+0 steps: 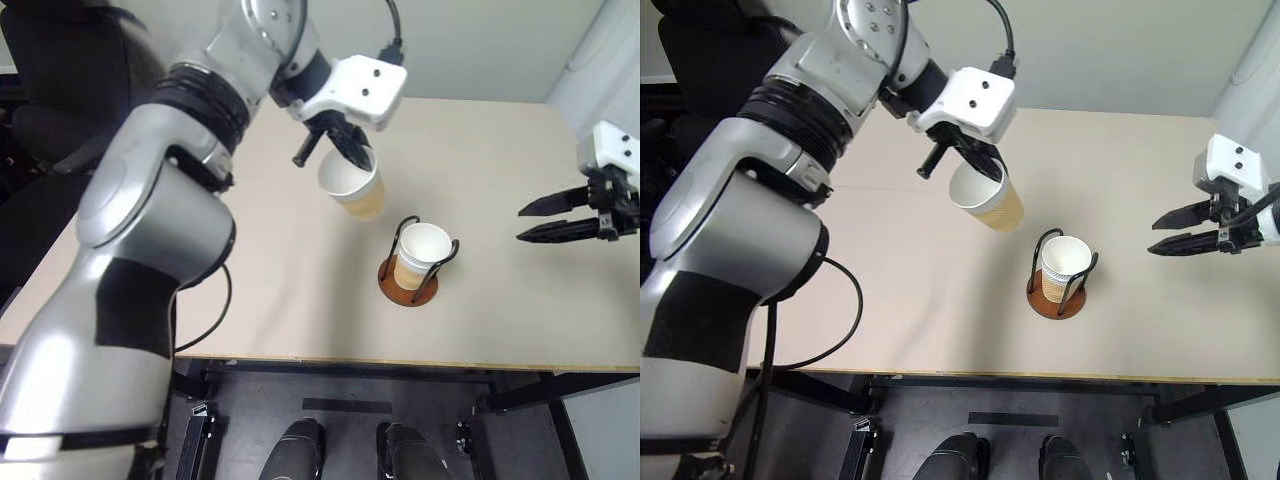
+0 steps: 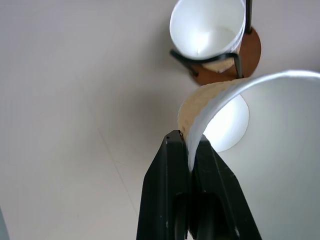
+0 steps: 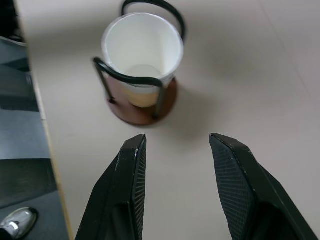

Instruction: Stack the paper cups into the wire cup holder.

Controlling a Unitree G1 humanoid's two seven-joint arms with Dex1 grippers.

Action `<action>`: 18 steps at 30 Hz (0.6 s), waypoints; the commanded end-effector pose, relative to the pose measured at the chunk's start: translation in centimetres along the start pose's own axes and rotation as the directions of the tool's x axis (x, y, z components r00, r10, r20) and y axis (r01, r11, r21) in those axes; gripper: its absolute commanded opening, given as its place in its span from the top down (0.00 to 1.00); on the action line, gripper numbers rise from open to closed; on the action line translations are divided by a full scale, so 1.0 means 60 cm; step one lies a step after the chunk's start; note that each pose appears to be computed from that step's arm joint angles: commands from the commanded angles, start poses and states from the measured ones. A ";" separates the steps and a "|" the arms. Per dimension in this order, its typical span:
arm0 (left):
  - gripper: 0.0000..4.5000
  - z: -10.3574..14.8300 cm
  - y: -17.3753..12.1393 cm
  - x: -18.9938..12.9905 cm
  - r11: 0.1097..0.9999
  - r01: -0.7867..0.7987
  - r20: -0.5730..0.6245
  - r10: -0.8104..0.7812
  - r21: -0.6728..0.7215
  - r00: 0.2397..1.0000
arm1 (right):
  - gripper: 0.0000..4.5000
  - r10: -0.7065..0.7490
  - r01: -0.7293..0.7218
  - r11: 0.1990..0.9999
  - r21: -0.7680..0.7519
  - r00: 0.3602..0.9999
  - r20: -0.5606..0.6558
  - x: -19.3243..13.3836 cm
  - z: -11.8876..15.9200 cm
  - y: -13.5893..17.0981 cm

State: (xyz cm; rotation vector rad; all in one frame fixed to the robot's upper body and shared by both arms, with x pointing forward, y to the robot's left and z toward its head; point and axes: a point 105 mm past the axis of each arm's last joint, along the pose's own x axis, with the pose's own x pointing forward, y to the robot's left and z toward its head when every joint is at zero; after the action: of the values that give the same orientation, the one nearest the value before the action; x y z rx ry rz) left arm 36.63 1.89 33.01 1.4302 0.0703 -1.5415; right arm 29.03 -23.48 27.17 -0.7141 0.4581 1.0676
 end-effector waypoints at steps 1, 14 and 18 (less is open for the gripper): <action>1.00 0.031 0.014 -0.019 0.999 -0.016 0.022 0.015 0.045 1.000 | 0.56 -0.037 0.039 0.997 -0.060 0.999 0.035 -0.036 0.027 0.005; 1.00 0.064 0.022 0.007 0.996 0.009 0.063 -0.014 0.089 0.998 | 0.56 -0.188 0.193 0.981 -0.028 0.974 0.125 -0.111 0.083 0.010; 1.00 0.078 0.025 0.022 0.992 0.029 0.056 -0.036 0.120 0.998 | 0.56 -0.211 0.214 0.977 -0.016 0.972 0.102 -0.124 0.080 0.016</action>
State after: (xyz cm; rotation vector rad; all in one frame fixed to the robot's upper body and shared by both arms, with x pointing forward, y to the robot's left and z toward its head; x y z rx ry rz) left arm 35.39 -2.00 32.69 1.4294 0.0105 -1.6263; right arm 26.10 -24.47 33.16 -0.6722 0.3404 0.9354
